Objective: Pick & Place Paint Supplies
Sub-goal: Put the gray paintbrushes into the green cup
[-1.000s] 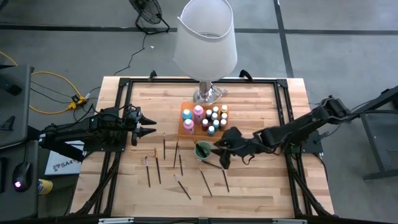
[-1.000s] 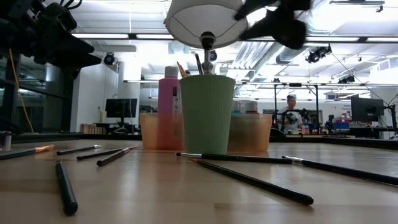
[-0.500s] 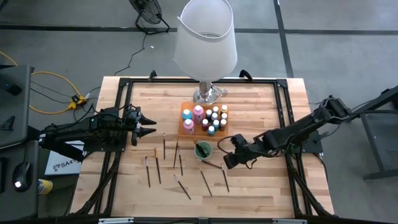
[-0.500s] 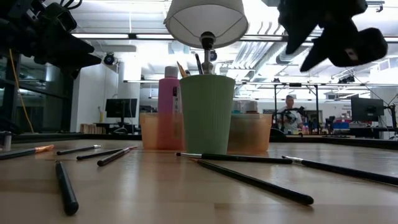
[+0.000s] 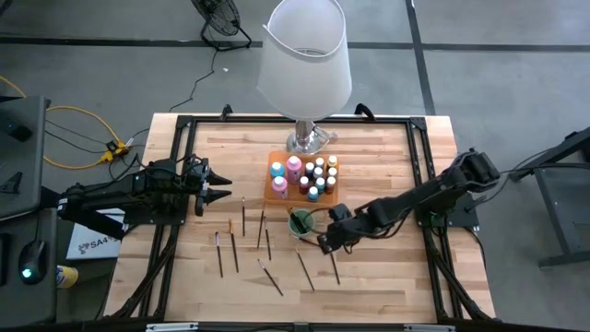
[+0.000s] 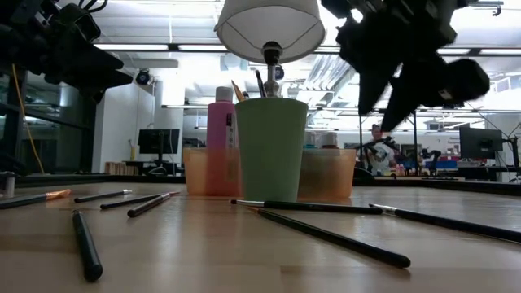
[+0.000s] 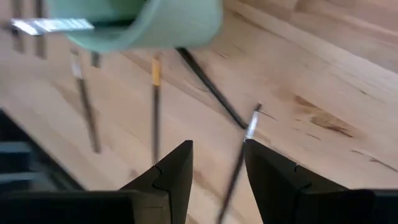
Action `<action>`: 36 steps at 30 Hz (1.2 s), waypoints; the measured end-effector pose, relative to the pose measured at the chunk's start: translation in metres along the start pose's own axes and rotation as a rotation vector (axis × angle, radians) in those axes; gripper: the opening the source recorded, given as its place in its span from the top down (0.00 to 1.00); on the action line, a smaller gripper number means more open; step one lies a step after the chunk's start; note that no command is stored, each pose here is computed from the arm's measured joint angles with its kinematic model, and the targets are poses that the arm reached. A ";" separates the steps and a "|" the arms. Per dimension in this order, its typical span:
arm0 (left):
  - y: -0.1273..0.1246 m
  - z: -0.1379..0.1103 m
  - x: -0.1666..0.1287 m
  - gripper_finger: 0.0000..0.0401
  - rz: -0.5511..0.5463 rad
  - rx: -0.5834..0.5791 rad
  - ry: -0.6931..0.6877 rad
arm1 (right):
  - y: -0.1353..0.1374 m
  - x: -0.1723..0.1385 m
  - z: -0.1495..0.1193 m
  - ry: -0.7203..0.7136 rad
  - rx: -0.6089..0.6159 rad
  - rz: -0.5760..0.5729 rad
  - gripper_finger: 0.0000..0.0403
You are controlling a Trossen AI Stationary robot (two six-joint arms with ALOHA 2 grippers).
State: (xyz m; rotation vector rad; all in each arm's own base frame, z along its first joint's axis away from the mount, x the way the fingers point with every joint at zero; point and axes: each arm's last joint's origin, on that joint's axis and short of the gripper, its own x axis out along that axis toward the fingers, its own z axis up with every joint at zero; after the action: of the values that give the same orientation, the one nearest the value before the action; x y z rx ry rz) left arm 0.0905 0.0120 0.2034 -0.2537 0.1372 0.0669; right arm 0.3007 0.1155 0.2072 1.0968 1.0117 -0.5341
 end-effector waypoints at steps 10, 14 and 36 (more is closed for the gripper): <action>0.000 0.000 0.000 0.57 0.000 0.000 0.000 | -0.007 0.040 -0.018 0.001 -0.124 -0.121 0.66; 0.000 0.000 0.000 0.57 0.000 0.000 0.000 | -0.008 0.047 -0.013 -0.005 -0.106 -0.132 0.66; 0.000 0.000 0.000 0.57 0.000 0.000 0.000 | -0.018 0.072 -0.006 -0.070 -0.105 -0.235 0.66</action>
State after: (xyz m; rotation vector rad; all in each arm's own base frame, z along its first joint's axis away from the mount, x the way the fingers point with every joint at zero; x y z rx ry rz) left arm 0.0905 0.0120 0.2034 -0.2537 0.1372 0.0669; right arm 0.3181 0.1217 0.1350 0.8651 1.1014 -0.6956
